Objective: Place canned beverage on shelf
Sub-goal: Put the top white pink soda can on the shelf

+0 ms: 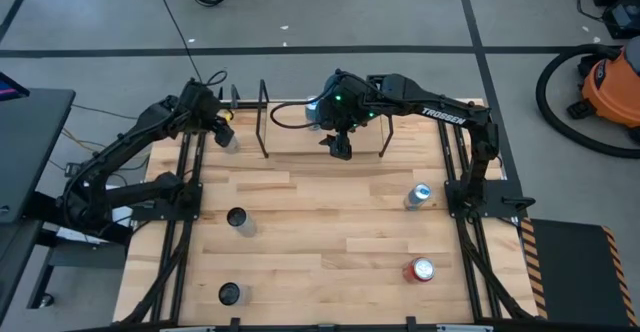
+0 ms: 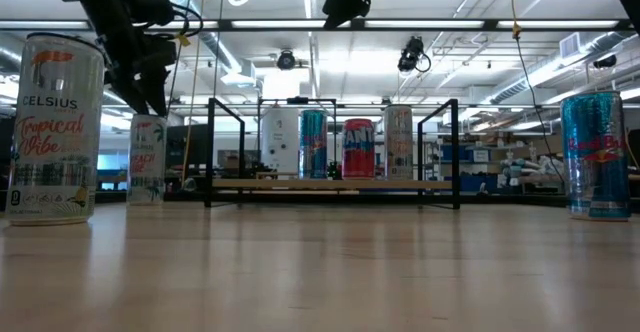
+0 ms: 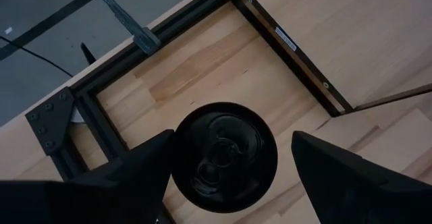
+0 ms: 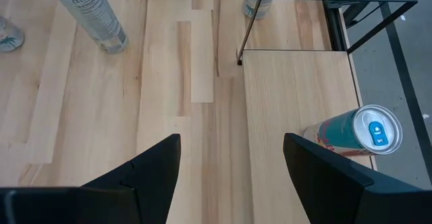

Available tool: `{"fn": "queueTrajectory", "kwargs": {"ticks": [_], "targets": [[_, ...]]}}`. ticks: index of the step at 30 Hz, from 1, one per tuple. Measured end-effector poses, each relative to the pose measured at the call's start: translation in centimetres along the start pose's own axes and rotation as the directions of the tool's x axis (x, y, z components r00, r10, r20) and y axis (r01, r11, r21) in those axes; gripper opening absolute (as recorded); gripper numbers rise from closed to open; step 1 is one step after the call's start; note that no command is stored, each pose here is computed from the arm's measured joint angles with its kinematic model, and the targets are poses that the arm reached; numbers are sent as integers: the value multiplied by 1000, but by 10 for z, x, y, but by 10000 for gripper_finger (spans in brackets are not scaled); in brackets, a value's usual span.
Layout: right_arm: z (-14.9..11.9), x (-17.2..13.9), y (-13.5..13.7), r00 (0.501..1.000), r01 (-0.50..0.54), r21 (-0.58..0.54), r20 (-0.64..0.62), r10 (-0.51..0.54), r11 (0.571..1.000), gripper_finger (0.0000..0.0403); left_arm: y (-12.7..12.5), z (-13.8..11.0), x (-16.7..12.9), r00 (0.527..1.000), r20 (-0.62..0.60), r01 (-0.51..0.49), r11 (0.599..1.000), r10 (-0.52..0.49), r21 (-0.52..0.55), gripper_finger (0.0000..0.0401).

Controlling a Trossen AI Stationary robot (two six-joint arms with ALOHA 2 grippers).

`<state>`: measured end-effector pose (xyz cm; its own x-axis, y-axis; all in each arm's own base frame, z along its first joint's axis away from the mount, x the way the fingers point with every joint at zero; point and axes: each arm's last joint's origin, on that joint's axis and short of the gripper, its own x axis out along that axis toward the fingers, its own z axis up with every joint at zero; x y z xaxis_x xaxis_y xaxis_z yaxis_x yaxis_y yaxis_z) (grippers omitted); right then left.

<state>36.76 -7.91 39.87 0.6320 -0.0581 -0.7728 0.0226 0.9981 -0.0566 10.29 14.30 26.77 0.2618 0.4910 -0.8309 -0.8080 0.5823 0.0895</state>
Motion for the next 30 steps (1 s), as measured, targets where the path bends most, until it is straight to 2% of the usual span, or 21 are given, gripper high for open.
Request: {"fn": "queueTrajectory", "kwargs": {"ticks": [4, 12, 20, 27, 30], "targets": [[0, 0, 0, 1000, 1, -11, 0, -1, 1000, 270, 1, 2, -8, 1000, -25, -2, 1000, 2, 1, 309], [0, 2, 0, 1000, 0, -17, -5, 0, 1000, 270, 3, 12, -27, 1000, 0, -3, 1000, 3, -8, 309], [0, 2, 0, 1000, -1, -17, -4, 1, 1000, 270, 4, 12, -21, 999, -51, -5, 1000, 5, -11, 309], [0, 2, 0, 1000, -1, 7, -4, 1, 1000, 270, 6, 16, 1, 988, -151, -13, 1000, 11, -18, 309], [0, 2, 0, 1000, -1, 8, -5, 1, 1000, 270, 5, 18, 7, 985, -170, 13, 1000, -16, -20, 309]]}}
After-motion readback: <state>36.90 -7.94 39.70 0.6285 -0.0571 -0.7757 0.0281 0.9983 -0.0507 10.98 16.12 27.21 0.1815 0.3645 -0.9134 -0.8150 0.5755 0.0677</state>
